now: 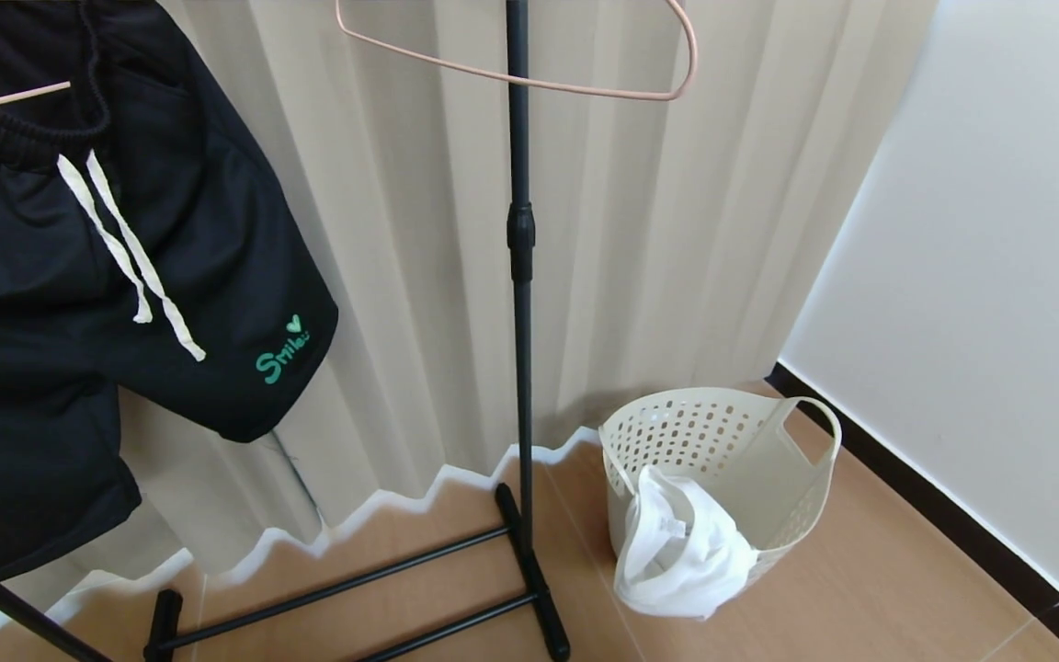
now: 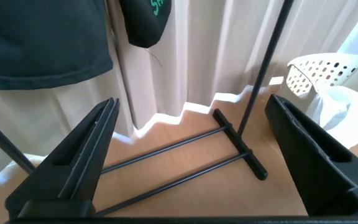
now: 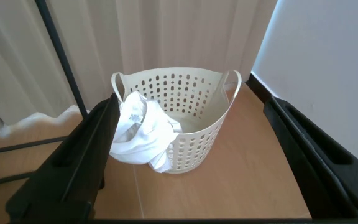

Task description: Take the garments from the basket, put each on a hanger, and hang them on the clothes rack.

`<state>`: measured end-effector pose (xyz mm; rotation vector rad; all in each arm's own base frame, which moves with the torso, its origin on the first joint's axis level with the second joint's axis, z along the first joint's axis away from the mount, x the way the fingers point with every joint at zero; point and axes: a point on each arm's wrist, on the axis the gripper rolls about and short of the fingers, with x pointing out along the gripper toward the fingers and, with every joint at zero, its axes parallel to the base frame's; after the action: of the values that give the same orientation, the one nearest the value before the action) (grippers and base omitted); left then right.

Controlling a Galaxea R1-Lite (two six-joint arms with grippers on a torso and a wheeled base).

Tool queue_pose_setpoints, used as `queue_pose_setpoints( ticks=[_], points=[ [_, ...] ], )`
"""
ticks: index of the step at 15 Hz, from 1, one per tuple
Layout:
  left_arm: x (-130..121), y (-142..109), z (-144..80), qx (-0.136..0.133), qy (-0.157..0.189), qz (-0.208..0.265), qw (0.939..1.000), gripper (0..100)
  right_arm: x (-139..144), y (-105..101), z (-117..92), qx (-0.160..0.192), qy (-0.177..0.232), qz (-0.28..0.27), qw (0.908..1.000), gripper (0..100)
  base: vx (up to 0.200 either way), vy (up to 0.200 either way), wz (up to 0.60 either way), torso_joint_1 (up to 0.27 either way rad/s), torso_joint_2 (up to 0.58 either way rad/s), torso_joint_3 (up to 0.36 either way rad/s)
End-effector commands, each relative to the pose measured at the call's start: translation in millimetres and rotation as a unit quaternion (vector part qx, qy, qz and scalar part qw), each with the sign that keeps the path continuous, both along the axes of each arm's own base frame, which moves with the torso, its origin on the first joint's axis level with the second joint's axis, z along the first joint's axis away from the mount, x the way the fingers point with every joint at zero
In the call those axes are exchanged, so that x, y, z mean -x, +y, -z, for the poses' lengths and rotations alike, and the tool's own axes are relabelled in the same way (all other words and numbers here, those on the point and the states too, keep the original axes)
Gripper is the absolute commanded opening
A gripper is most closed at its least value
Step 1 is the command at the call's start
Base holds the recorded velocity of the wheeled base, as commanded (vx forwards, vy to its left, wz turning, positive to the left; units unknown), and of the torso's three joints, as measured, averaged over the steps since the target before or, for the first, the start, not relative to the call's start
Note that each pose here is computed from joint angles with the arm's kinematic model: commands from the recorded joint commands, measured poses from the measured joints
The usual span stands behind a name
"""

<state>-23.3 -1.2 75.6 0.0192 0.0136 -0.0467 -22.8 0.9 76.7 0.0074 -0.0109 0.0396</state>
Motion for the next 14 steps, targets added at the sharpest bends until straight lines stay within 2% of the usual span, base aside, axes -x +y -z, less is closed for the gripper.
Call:
queue_pose_setpoints(
  ticks=[1,5,8,11,14],
  points=[
    [0.0,0.0,0.0,0.000,0.000,0.000,1.0000,100,0.0,0.0,-0.1,0.000,-0.001,0.000,1.0000,100,-0.200,0.000,0.00,0.002,0.00,0.007],
    [0.0,0.0,0.0,0.000,0.000,0.000,1.0000,100,0.0,0.0,-0.1,0.000,-0.001,0.000,1.0000,100,-0.200,0.000,0.00,0.006,0.00,-0.001],
    [0.0,0.0,0.0,0.000,0.000,0.000,1.0000,100,0.0,0.0,-0.1,0.001,-0.001,0.000,1.0000,100,0.000,0.000,0.00,0.000,0.00,0.000],
    [0.0,0.0,0.0,0.000,0.000,0.000,1.0000,100,0.0,0.0,-0.1,0.000,-0.001,0.000,1.0000,100,0.000,0.000,-0.60,0.004,0.00,0.001],
    [0.0,0.0,0.0,0.000,0.000,0.000,1.0000,100,0.0,0.0,-0.1,0.000,-0.001,0.000,1.0000,100,0.000,0.000,0.00,0.000,0.00,0.000]
  ],
)
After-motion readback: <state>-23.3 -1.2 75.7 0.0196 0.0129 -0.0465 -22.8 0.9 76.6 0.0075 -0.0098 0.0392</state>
